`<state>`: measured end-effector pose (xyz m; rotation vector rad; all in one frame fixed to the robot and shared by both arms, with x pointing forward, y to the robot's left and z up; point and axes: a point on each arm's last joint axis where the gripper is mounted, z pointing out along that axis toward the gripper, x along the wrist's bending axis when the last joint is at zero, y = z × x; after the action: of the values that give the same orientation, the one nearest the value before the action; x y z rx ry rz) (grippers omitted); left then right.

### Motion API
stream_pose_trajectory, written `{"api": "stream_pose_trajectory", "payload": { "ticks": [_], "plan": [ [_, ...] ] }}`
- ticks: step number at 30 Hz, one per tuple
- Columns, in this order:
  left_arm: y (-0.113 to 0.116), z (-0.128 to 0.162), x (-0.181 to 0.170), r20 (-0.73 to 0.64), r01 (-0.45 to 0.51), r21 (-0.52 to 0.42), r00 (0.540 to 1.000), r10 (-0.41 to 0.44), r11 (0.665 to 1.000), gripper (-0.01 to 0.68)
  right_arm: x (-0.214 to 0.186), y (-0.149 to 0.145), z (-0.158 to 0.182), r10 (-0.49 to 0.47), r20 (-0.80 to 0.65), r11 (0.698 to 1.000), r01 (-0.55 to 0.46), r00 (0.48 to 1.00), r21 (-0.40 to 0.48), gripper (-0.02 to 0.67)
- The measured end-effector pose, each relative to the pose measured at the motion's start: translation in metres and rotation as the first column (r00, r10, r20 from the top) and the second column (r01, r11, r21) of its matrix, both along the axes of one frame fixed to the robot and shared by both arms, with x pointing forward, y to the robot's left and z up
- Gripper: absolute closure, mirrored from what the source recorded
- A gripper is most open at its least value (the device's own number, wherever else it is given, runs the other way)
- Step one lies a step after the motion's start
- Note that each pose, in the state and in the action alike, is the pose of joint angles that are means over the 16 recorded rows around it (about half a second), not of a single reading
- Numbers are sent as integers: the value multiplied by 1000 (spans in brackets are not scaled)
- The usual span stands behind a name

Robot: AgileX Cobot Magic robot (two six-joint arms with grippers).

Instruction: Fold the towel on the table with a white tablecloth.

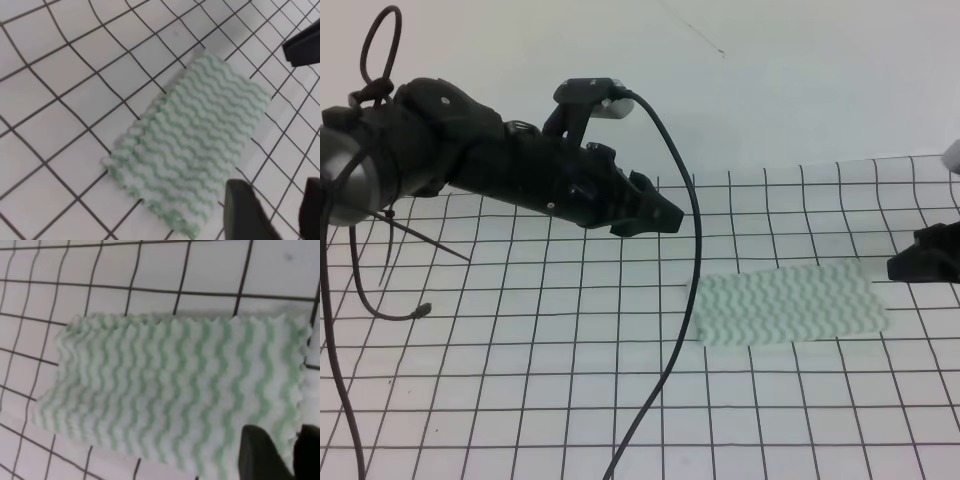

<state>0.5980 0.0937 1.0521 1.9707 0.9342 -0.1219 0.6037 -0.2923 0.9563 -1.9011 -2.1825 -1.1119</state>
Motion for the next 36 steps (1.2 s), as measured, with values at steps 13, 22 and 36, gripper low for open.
{"api": "stream_pose_trajectory", "payload": {
  "ticks": [13, 22, 36],
  "plan": [
    [0, -6, 3, -6, -12, 8, 1000, 12, 1000, 414, 26, 25, -19, 72, -74, 983, -83, 995, -163, 368],
    [0, -8, 4, -9, -10, 16, 1000, 10, 1000, 415, 32, 33, -26, 36, -101, 977, -56, 994, -207, 365],
    [0, -8, 3, -7, -3, 21, 1000, 3, 1000, 418, 33, 36, -46, 35, -161, 982, -64, 986, -179, 399]
  ]
}}
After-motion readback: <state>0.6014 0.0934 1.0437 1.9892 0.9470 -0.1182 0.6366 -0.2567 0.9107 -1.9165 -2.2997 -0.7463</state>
